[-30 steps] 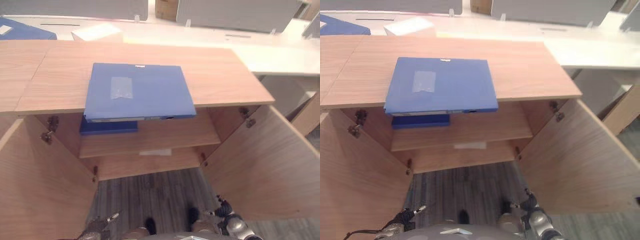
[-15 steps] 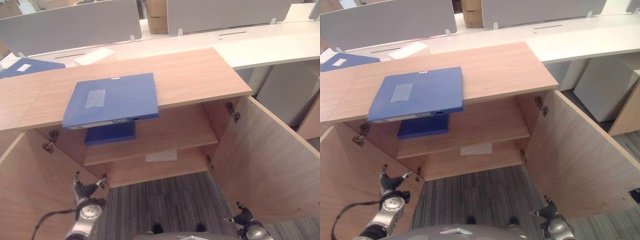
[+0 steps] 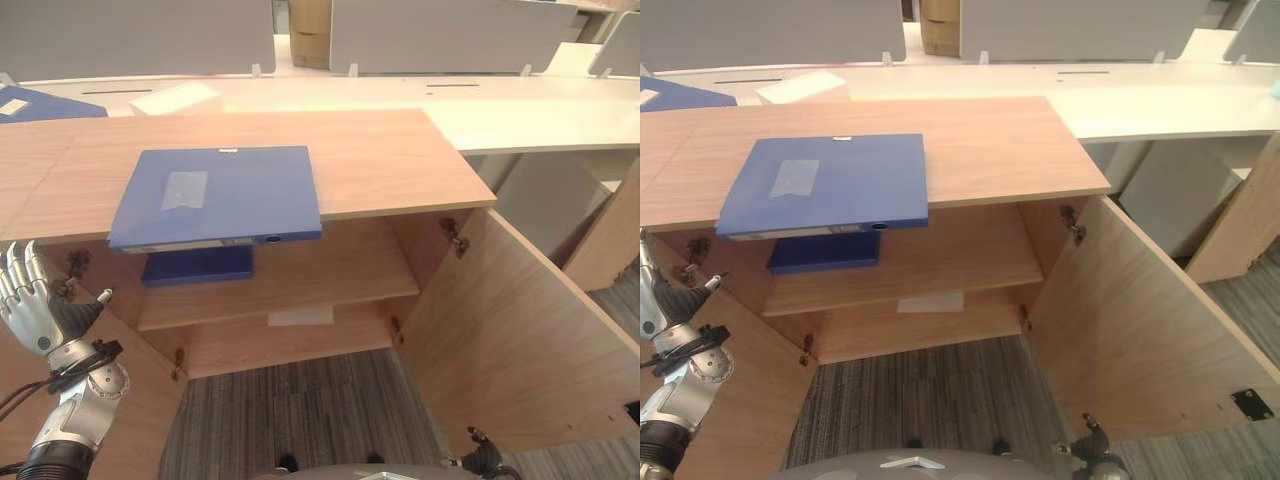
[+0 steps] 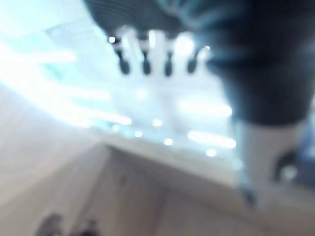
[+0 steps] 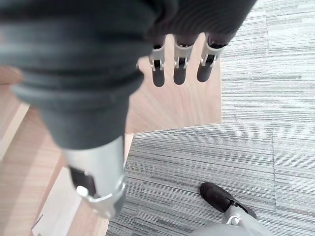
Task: Put the empty folder in the office cabinet
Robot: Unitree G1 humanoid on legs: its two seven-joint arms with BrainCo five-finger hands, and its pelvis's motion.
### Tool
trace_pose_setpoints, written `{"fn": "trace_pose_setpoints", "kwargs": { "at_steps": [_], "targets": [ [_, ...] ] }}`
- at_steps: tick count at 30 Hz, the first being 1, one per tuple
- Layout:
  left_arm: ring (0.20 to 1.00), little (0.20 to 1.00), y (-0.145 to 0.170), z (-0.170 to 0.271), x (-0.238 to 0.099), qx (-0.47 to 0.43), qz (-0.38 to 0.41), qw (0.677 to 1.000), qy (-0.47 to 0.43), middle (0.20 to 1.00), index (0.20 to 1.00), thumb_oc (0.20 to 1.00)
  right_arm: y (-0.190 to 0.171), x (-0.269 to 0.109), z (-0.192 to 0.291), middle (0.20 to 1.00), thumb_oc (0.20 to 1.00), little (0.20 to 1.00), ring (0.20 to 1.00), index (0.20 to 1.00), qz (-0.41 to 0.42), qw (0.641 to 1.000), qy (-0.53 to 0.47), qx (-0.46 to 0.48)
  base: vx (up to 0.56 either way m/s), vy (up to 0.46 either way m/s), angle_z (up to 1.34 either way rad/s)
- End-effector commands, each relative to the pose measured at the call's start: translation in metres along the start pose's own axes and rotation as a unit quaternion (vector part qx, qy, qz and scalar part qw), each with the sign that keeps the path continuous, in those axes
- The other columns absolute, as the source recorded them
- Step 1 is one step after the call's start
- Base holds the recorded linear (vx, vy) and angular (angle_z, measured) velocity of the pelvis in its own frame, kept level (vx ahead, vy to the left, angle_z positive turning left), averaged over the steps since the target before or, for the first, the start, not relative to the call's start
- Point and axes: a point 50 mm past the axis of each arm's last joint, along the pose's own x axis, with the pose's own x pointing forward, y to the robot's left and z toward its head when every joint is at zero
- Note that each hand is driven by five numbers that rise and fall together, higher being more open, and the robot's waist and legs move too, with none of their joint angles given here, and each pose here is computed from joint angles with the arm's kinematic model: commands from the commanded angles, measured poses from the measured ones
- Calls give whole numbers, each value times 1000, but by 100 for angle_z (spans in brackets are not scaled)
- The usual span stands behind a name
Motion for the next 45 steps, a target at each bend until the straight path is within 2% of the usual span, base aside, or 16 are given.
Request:
{"fn": "trace_pose_setpoints", "kwargs": {
  "at_steps": [1, 7, 12, 18, 31, 33, 34, 39, 45],
  "targets": [
    [1000, 1000, 17, 27, 31, 13, 71, 994, -80, 1000, 1000, 1000, -26, 7, 26, 1000, 1000, 1000, 1000, 1000, -39, 999, -32, 8, 33, 8, -11],
    [1000, 1000, 14, 50, 34, 16, 33, 985, -168, 1000, 1000, 1000, -28, 6, 26, 1000, 1000, 1000, 1000, 1000, -41, 999, -32, 5, 9, 2, -3],
    [1000, 1000, 3, 66, 29, 3, 8, 980, -200, 1000, 1000, 1000, -30, 7, 28, 1000, 1000, 1000, 1000, 1000, -42, 999, -32, 4, 0, 0, 0],
    [1000, 1000, -9, 81, 26, -7, -17, 976, -217, 1000, 1000, 1000, -33, 8, 30, 1000, 1000, 1000, 1000, 1000, -46, 998, -32, 4, 5, 4, -10],
    [1000, 1000, -19, 87, 32, 15, -7, 977, -215, 1000, 1000, 1000, -35, 7, 27, 1000, 1000, 1000, 1000, 1000, -48, 998, -30, -4, 9, 10, -6],
    [407, 407, -23, 83, 33, 24, -23, 979, -203, 407, 407, 407, -35, 6, 27, 1000, 1000, 1000, 1000, 1000, -48, 998, -31, -6, 3, 13, -4],
    [200, 200, -25, 81, 32, 26, -30, 979, -198, 200, 200, 200, -35, 6, 28, 1000, 1000, 1000, 1000, 1000, -48, 998, -31, -8, -1, 15, -7],
    [200, 200, -31, 76, 32, 34, -59, 981, -182, 200, 200, 200, -37, 6, 28, 1000, 1000, 1000, 1000, 1000, -49, 998, -32, -11, 0, 14, -4],
    [200, 200, -28, 74, 33, 30, -54, 982, -180, 200, 200, 200, -40, 6, 29, 1000, 1000, 1000, 1000, 1000, -58, 997, -41, -13, 0, 0, 0]
  ]
}}
